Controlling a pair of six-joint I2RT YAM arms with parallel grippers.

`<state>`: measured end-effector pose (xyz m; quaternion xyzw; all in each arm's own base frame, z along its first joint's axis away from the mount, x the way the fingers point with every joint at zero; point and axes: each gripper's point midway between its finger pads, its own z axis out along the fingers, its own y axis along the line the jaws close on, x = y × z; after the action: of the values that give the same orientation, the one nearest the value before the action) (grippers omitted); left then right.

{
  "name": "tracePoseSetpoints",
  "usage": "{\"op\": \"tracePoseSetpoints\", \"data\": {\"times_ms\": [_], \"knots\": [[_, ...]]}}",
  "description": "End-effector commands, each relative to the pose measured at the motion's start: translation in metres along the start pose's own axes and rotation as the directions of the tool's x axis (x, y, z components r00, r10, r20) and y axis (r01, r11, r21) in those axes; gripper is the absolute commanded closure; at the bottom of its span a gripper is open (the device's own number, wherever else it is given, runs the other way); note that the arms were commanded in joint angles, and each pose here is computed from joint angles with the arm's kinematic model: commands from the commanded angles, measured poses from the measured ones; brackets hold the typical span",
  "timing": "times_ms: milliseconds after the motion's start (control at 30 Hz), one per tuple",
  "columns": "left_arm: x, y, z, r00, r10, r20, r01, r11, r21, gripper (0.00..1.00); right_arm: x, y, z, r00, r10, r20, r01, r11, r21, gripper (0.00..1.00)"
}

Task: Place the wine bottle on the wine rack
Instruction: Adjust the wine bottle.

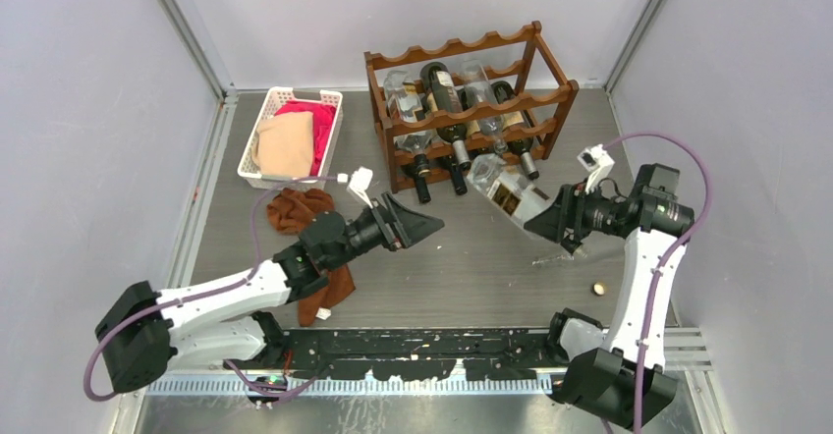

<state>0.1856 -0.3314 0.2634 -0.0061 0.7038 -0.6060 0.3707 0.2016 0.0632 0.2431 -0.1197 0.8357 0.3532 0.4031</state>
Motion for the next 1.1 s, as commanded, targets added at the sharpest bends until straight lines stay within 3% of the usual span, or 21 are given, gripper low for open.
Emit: {"op": "tracePoseSetpoints", "data": {"times_ms": [0, 133, 300, 400, 767, 1000, 1067], "knots": [[0.007, 0.001, 0.017, 0.971, -0.208, 0.115, 0.205, 0.978, 0.036, 0.13, 0.002, 0.045, 0.001, 0.974, -0.228, -0.004, 0.222, 0.95, -0.222, 0.99], [0.016, 0.004, 0.031, 0.906, -0.368, 0.207, 0.364, 0.93, 0.06, 0.1, 0.021, 0.057, 0.011, 0.949, -0.31, -0.062, 0.277, 0.91, -0.308, 0.99], [0.026, 0.004, 0.039, 0.843, -0.46, 0.277, 0.463, 0.884, 0.06, 0.04, 0.026, 0.059, 0.022, 0.924, -0.375, -0.078, 0.332, 0.884, -0.33, 0.99], [0.025, 0.012, 0.035, 0.81, -0.48, 0.337, 0.495, 0.868, 0.046, 0.0, 0.022, 0.054, 0.03, 0.916, -0.397, -0.058, 0.36, 0.877, -0.32, 0.99], [0.018, 0.029, 0.054, 0.711, -0.539, 0.452, 0.602, 0.799, 0.005, 0.0, 0.02, 0.054, 0.056, 0.89, -0.456, -0.012, 0.425, 0.837, -0.344, 0.99], [0.021, 0.043, 0.067, 0.691, -0.517, 0.505, 0.629, 0.774, -0.069, 0.01, 0.03, 0.063, 0.067, 0.862, -0.507, -0.013, 0.462, 0.796, -0.392, 0.99], [0.018, 0.042, 0.071, 0.681, -0.521, 0.515, 0.631, 0.774, -0.051, 0.07, 0.036, 0.064, 0.072, 0.848, -0.53, -0.021, 0.48, 0.783, -0.396, 0.99]]}}
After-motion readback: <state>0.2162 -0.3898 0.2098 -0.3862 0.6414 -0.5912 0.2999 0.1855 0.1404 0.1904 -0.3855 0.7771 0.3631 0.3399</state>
